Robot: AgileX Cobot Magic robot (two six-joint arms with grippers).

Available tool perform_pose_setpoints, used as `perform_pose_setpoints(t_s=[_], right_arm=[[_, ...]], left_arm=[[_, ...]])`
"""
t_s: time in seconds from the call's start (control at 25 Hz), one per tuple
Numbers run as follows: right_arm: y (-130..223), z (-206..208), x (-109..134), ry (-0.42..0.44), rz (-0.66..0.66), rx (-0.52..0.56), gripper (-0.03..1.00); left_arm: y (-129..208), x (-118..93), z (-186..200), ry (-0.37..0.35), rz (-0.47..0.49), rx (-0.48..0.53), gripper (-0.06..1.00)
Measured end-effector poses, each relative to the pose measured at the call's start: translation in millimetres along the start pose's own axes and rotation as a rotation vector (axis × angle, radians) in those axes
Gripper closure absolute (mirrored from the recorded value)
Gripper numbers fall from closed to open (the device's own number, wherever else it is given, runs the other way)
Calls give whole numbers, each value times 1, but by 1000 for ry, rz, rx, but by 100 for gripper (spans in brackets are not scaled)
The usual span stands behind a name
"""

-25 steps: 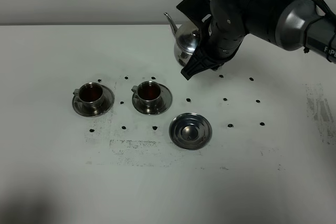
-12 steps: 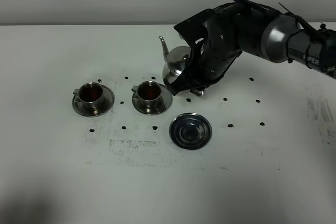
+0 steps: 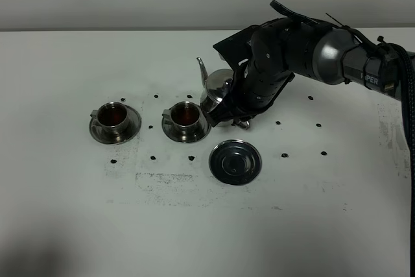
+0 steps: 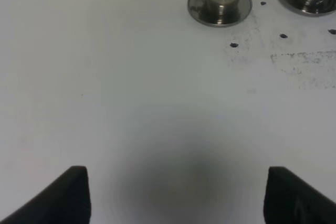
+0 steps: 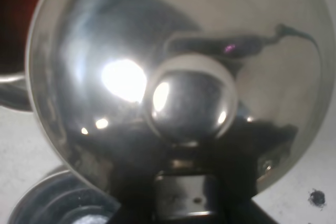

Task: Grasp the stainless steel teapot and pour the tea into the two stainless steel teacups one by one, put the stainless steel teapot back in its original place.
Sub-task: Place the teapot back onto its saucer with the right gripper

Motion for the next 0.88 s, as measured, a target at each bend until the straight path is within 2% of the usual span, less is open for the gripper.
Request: perform_pose_setpoints(t_s=[0.6, 0.88], right_arm=[[-1, 14, -5, 25, 22, -2, 79], [14, 26, -13, 68, 31, 81, 79]], left_arm=[[0, 0, 0, 0, 0, 0, 28], [0, 0, 0, 0, 0, 0, 28]])
Point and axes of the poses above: a point on each arm's last joint axis where the gripper is mounted, z pointing back along that axis away from the gripper, x along the wrist's bending axis when the last joint is at zero, y = z × x, the point moved 9 cm from there along -z, pointing out along that axis toward the gripper, and after that the axes turned 15 degrees about -z, right-handed, at the moved point
